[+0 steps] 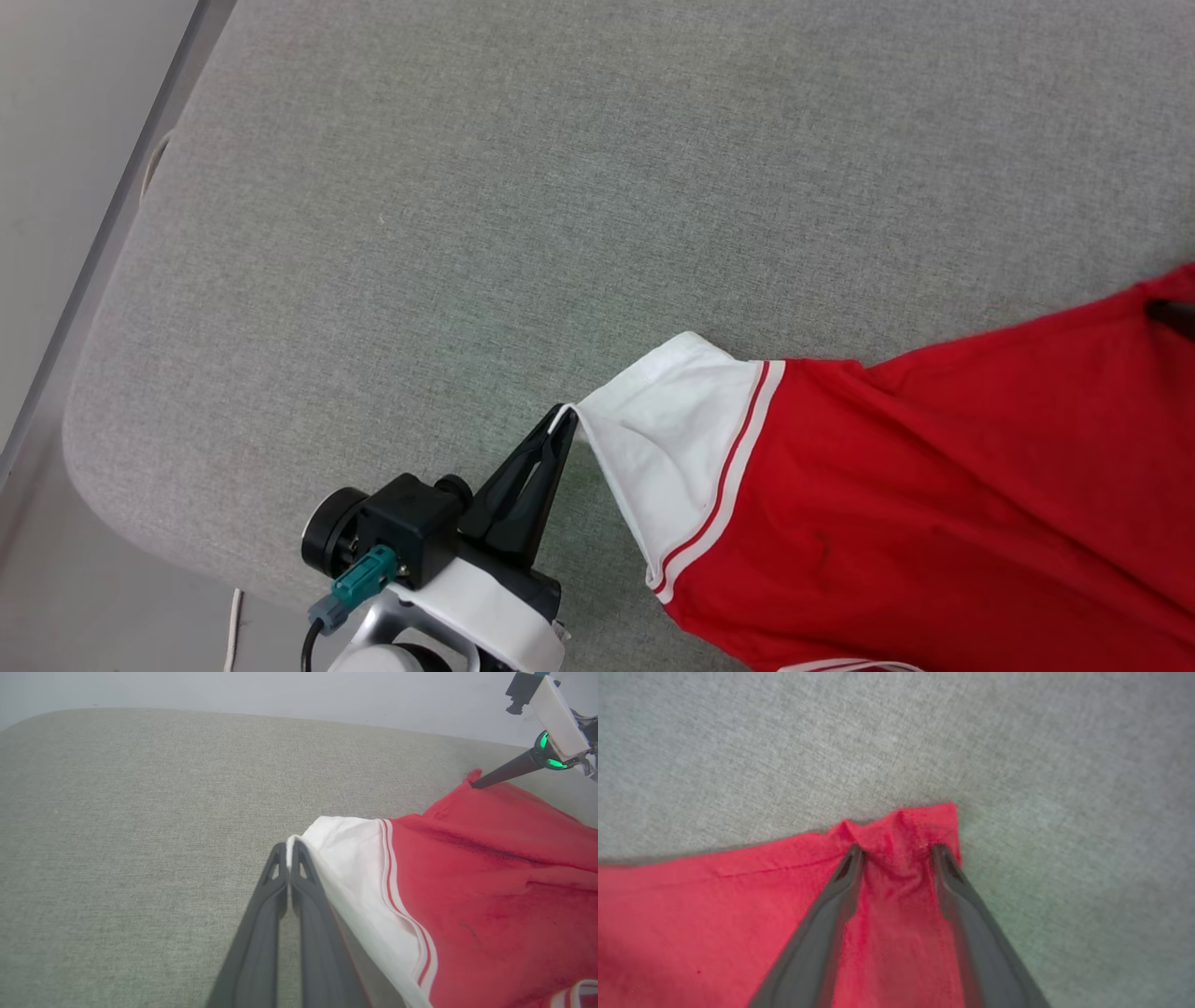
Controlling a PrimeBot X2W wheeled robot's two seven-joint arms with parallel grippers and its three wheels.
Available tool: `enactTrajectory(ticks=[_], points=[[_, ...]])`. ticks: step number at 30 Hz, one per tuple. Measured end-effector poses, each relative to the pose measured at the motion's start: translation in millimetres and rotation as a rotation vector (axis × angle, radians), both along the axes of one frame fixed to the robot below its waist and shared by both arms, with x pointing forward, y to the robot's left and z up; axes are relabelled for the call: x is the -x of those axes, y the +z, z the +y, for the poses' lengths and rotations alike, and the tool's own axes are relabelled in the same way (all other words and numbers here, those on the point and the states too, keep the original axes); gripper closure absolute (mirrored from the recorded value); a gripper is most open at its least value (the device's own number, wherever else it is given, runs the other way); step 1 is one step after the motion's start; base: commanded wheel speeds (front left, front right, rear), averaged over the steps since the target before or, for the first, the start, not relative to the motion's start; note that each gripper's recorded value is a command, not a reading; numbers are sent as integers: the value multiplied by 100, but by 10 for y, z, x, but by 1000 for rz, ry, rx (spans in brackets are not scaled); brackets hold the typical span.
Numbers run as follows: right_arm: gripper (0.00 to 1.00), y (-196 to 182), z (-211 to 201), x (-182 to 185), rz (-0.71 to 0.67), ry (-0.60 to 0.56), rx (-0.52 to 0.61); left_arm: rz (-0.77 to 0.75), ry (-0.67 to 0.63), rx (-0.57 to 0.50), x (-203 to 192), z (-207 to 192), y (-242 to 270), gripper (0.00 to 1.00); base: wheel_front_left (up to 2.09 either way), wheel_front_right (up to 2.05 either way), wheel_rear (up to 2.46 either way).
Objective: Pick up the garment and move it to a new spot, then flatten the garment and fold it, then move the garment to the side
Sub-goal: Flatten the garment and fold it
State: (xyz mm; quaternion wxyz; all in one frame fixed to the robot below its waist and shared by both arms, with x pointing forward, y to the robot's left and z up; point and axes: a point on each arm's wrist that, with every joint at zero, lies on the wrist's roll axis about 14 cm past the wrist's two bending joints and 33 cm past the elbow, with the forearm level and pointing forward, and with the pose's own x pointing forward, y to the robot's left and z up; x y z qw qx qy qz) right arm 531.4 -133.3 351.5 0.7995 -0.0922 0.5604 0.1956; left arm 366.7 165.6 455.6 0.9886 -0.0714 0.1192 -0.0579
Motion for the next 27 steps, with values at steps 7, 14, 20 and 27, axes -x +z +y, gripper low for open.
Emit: enactTrajectory(ticks=[7, 14, 20, 27], points=[[100, 47, 63, -33, -55, -11, -45, -13, 10, -3, 12, 35, 43, 100, 0, 0, 0], [100, 396, 67, -124, -215, -55, -124, -75, 6, -18, 16, 73, 245, 100, 0, 0, 0], [100, 879, -34, -204, -369, -99, -177, -132, -15, -29, 66, 49, 464, 100, 0, 0, 0], [100, 1443, -332, -120, -499, -143, -189, -222, -45, -53, 91, 26, 796, 100, 0, 0, 0]])
